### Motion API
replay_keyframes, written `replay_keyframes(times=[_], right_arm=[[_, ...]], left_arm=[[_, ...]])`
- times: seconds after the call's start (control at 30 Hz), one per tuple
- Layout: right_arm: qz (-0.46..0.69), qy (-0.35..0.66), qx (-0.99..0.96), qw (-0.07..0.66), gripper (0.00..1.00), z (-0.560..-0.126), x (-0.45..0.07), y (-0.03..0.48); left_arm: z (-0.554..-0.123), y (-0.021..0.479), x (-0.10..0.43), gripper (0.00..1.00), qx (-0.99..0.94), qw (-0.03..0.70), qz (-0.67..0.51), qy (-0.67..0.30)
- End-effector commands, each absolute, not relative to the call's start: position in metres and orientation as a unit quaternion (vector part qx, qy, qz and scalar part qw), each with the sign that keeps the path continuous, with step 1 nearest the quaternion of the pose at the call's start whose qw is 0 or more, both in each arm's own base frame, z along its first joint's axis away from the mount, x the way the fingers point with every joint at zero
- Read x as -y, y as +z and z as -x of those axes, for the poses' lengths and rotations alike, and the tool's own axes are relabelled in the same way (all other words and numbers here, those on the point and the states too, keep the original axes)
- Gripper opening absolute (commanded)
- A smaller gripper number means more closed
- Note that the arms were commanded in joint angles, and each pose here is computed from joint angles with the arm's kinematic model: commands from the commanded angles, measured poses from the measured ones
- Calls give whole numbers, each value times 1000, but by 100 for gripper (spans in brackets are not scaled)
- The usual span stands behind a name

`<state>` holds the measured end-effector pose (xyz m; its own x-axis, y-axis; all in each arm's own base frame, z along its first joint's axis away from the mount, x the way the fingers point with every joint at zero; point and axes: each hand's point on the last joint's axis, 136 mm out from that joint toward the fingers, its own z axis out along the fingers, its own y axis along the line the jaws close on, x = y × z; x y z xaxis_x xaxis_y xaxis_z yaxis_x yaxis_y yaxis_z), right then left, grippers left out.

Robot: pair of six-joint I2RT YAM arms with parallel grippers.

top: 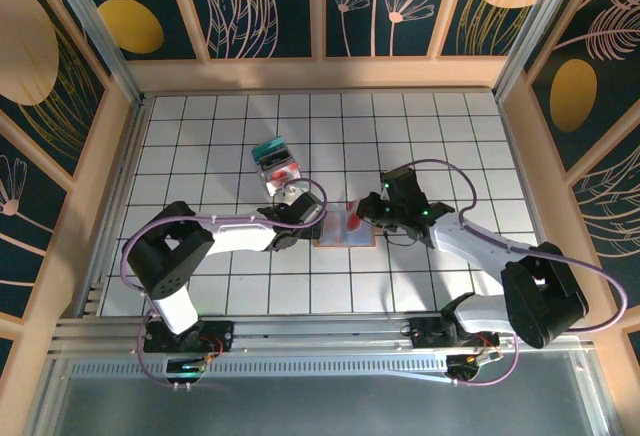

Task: Take the credit cards out of the card holder

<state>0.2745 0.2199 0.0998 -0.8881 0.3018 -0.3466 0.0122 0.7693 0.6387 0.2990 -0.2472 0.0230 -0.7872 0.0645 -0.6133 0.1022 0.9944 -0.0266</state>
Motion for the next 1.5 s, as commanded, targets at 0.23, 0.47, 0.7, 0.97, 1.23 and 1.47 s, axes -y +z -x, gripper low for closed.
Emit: replay_keyframes(times=[0.23, 0.47, 0.7, 0.97, 1.23, 1.47], right_arm=[[-67, 337, -893, 291, 1, -278, -209, 136], [-54, 368, -865, 337, 0, -283, -212, 170], [-33, 413, -834, 364, 0, -283, -222, 200], [8, 468, -804, 366, 0, -274, -238, 222], [34, 510, -780, 361, 0, -272, -245, 240], [49, 551, -755, 352, 0, -265, -254, 252]], left_arm=[[-307, 87, 263, 99, -920, 372, -26, -120], [-309, 138, 272, 99, -883, 404, -6, -241], [-305, 192, 283, 99, -820, 437, -21, -369], [-295, 223, 293, 99, -770, 430, -53, -468], [-284, 234, 315, 83, -738, 400, -93, -536], [-279, 236, 329, 71, -724, 376, -114, -567]])
